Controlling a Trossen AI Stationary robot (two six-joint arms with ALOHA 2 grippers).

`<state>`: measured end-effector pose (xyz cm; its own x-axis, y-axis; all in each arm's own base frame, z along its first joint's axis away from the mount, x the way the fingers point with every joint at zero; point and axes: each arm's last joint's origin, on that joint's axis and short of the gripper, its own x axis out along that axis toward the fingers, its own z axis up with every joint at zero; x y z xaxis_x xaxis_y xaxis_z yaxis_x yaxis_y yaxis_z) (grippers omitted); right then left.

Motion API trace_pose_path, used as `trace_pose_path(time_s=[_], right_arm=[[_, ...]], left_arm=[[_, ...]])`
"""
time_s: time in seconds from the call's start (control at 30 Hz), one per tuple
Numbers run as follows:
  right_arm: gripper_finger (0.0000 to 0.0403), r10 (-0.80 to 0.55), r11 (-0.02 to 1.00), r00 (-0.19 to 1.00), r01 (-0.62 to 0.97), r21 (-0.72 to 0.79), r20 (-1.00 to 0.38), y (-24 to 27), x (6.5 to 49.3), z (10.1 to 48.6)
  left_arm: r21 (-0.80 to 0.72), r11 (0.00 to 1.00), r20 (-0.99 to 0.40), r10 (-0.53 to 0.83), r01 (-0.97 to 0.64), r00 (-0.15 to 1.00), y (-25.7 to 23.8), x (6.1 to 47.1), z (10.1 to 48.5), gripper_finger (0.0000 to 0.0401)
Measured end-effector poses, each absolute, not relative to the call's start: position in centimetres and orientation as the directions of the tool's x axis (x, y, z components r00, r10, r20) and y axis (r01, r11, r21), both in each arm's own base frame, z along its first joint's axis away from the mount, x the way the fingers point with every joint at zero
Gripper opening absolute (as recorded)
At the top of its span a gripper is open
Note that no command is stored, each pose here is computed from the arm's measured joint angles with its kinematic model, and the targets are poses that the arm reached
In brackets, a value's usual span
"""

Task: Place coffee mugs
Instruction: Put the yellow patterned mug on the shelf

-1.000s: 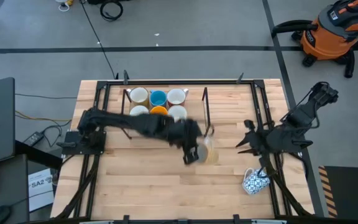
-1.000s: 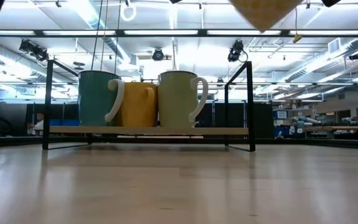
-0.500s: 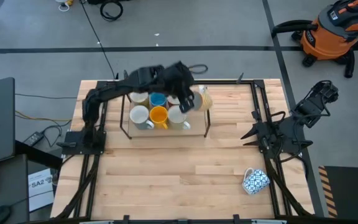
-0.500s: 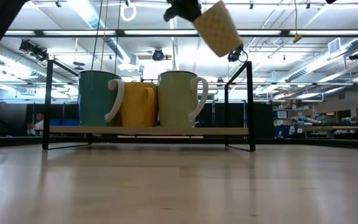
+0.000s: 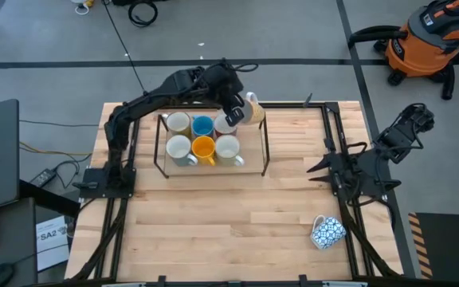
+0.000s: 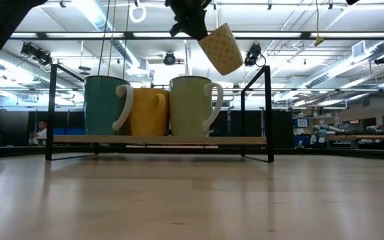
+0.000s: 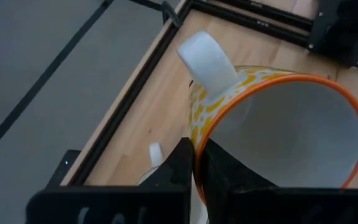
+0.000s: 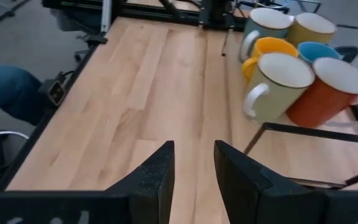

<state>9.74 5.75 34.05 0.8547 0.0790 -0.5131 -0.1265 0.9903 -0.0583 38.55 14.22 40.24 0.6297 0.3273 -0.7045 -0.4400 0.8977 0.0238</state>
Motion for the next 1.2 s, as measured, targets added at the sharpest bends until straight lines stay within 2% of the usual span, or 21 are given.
trace_pose_path(time_s=[0.23,0.63,0.77,1.2], right_arm=[[0.0118,0.036,0.995,0.858,-0.076,-0.058,-0.512,5.2,10.0,34.1],[0.0118,0.015,0.998,0.861,-0.044,-0.045,-0.509,4.8,10.4,34.1],[0.0118,0.007,0.998,0.861,-0.035,-0.045,-0.509,4.7,10.4,34.1],[0.0118,0.004,0.998,0.86,-0.032,-0.045,-0.51,4.6,10.4,34.1]], left_arm=[[0.01,0.904,-0.743,0.292,-0.427,0.602,14.4,39.7,38.5,0.002],[-0.011,0.911,-0.754,0.263,-0.412,0.602,14.8,40.1,37.8,0.002],[-0.001,0.907,-0.803,0.25,-0.421,0.541,15.1,40.6,36.0,0.002],[0.001,0.906,-0.827,0.239,-0.424,0.509,15.7,41.9,33.9,0.002]])
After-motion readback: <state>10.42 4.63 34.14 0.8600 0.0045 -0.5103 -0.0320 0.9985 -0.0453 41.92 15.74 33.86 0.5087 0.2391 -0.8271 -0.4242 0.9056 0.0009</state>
